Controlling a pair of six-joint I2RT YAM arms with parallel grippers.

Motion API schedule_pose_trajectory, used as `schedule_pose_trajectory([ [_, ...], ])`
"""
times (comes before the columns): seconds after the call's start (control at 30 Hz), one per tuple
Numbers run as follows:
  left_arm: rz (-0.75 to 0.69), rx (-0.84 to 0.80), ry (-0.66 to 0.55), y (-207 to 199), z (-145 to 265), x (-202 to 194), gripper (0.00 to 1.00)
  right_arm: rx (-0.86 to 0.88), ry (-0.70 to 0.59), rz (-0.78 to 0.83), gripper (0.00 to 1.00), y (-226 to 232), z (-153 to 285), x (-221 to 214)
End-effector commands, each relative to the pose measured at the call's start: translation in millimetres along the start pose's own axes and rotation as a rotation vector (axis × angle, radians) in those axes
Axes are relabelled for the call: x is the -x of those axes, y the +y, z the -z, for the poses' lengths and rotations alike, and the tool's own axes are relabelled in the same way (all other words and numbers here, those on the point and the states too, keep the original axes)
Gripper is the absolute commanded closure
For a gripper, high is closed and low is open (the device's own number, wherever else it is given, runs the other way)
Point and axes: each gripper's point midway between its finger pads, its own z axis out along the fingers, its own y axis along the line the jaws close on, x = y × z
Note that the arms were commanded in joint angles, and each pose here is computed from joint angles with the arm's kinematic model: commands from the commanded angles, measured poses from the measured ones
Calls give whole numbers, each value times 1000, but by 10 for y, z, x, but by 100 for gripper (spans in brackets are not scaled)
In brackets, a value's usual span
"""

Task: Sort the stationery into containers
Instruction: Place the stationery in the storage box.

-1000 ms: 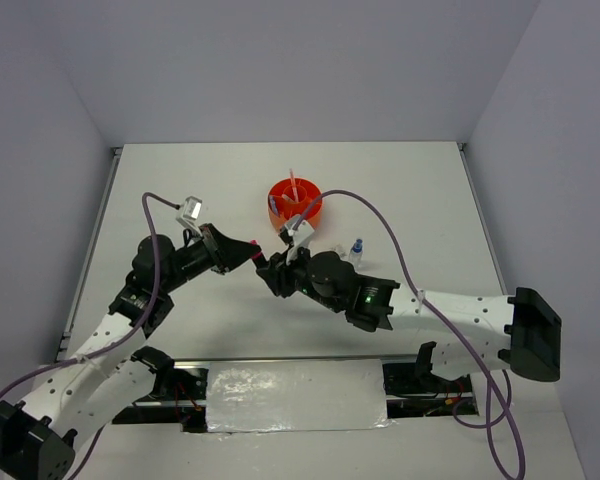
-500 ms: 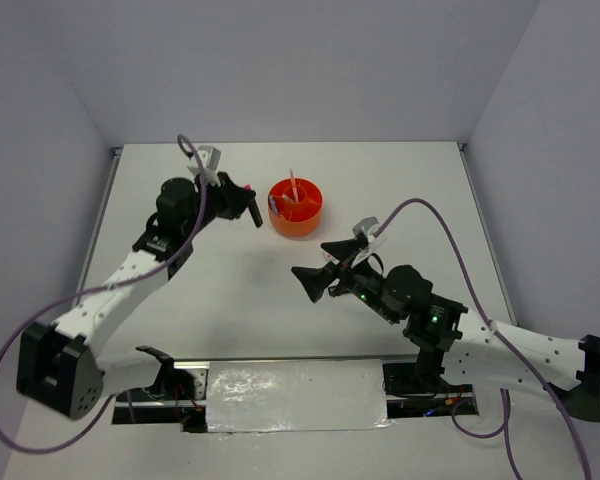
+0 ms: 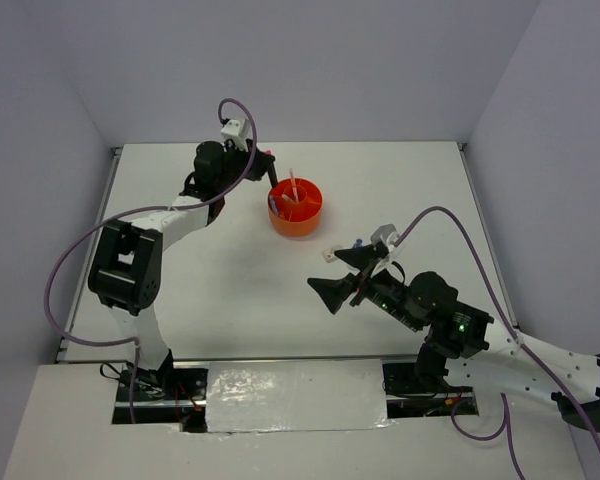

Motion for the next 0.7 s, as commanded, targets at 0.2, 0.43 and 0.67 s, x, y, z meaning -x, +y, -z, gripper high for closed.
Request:
schedule_pose_trajectory([
  [0.2, -44, -142, -156, -135, -166, 188, 86, 25, 18, 60, 0, 14, 59, 22],
  [0.43, -23, -119, -123, 12, -298, -106, 61, 28, 20, 82, 0, 22, 35, 38],
  [0.67, -9, -24, -147, 149, -186, -106, 23, -22, 25, 75, 0, -61, -27, -31],
])
